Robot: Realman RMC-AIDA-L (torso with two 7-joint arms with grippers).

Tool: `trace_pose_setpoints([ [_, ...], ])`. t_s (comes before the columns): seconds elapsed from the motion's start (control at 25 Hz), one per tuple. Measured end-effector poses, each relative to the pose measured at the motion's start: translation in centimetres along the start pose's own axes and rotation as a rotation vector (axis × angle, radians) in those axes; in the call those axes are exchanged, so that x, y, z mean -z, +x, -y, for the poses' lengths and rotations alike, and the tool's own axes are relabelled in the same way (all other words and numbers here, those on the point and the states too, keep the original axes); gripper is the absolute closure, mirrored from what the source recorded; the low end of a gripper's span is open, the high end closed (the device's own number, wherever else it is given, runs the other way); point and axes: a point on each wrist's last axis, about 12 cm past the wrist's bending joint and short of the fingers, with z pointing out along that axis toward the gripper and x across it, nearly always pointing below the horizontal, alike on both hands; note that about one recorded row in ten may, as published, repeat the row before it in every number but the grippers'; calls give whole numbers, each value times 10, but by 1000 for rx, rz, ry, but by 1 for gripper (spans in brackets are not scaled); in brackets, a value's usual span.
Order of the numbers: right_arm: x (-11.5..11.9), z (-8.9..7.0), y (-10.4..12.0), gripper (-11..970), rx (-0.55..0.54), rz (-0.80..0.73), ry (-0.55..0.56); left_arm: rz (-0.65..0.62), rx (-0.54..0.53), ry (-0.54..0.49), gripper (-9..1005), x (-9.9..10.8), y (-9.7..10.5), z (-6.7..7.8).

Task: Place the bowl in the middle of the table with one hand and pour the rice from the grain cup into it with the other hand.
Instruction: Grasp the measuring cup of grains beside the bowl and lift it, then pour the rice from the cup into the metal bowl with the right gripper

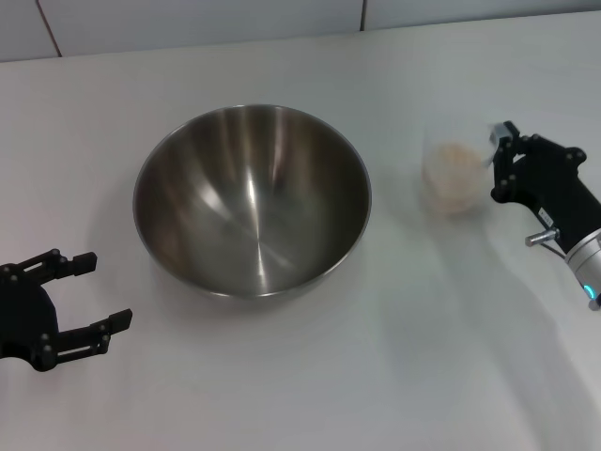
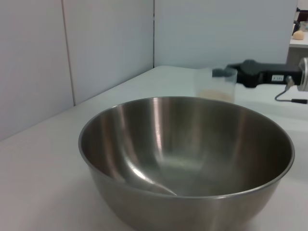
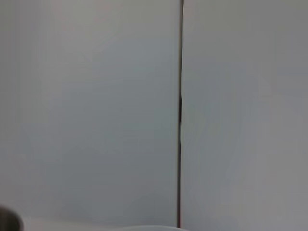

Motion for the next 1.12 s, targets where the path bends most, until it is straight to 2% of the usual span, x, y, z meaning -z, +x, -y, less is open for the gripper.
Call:
trace_pose_setpoints([
  [0.12,3,-1,-10,939,-1,92,-11,0,-1,0,167,0,0,0],
  [0.2,6,-4,-26,939,11,227,-37,0,-1,0,167,0,0,0],
  [0.28,6,-6,-32,939,25,281,-48,0,-1,0,167,0,0,0],
  [0.36,2,-13,-44,940,57,376,-71,1,-2,1,167,0,-1,0],
  [0.4,-5,-25,-56,940,121,458,-99,1,-3,1,167,0,-1,0],
  [0.44,-5,-25,-56,940,121,458,-99,1,-3,1,167,0,-1,0],
  [0.52,-14,-38,-65,940,205,510,-130,7,-7,7,167,0,-2,0],
  [0.56,-20,-47,-69,940,271,537,-152,8,-9,9,167,0,-3,0],
  [0.6,-29,-60,-72,940,411,556,-179,11,-13,11,167,0,-4,0],
  [0.64,-29,-60,-72,940,411,556,-179,15,-17,13,167,1,-6,0],
  [0.72,-39,-74,-74,939,565,556,-185,17,-14,12,167,1,-9,-1],
  [0.96,-48,-100,-73,939,1053,570,-125,24,-24,5,167,5,-18,-4],
  [1.0,-48,-104,-73,939,1182,588,-102,25,-24,6,167,6,-18,-5],
  [1.04,-48,-104,-73,939,1182,588,-102,25,-26,7,167,5,-19,-5],
  [1.12,-47,-107,-73,940,1294,606,-78,26,-29,8,167,5,-20,-5],
])
